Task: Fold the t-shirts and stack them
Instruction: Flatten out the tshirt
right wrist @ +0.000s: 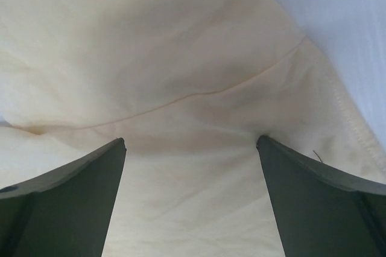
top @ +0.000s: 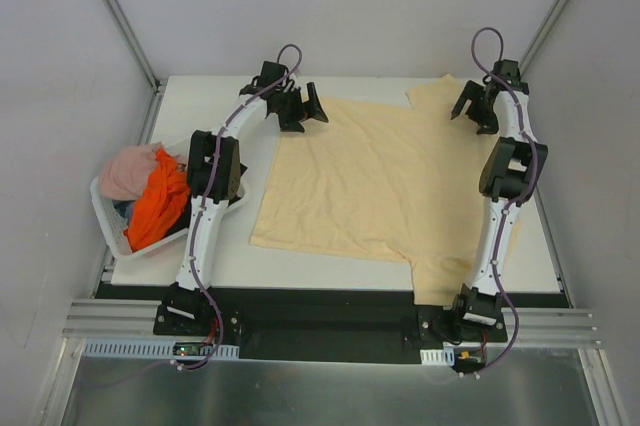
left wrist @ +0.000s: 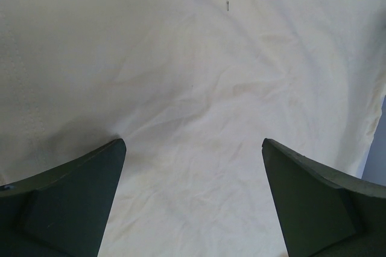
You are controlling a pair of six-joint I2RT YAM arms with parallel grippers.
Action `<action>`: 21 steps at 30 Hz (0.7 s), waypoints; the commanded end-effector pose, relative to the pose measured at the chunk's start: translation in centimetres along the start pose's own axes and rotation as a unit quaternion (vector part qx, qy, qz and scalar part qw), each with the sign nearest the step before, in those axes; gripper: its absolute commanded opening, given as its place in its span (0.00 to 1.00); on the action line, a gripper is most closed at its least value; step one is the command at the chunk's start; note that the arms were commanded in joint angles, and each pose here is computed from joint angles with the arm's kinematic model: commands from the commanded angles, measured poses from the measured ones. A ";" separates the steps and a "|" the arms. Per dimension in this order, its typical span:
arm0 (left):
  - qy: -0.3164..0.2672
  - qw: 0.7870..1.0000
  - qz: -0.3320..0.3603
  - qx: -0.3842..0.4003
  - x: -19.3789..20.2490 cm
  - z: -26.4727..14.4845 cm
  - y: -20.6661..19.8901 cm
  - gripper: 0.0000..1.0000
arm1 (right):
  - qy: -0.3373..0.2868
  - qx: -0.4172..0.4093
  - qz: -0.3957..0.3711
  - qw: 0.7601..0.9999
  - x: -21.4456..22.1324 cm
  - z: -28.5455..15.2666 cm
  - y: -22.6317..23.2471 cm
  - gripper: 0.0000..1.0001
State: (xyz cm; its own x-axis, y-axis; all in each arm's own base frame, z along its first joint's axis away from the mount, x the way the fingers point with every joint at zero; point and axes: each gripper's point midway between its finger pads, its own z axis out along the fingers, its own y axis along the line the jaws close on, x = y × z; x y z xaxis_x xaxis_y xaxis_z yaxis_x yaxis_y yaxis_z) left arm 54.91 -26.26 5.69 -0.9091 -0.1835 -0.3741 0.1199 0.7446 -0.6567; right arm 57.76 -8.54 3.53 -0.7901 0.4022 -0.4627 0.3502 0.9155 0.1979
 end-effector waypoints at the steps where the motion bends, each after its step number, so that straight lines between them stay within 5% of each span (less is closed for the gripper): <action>1: 0.007 0.999 -0.039 -0.035 0.3 1.1 3.1 0.99 | -0.033 0.004 0.078 0.996 -1.5 0.9 -1.9 0.96; 11: -0.006 0.999 -0.034 -0.035 -0.7 0.0 2.7 0.99 | -0.054 -0.040 0.112 0.991 -3.6 1.3 -2.0 0.96; 17: -0.033 0.999 0.001 -0.018 -2.5 -3.2 -0.4 0.99 | -0.085 -0.053 0.065 0.993 -5.4 -5.4 -0.8 0.96; 21: -0.032 0.999 0.013 -0.005 -1.8 -5.3 -2.6 0.99 | -0.061 -0.022 0.058 0.996 -2.4 -9.0 -1.8 0.96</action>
State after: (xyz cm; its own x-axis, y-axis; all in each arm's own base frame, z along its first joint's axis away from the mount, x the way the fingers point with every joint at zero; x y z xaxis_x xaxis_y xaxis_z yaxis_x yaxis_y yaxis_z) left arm 55.23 -25.64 6.20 -0.9067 -0.2155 -0.3625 0.0880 0.7439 -0.6625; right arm 57.77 -10.66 4.60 -0.6948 0.5504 -0.4630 0.4373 0.8344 0.3356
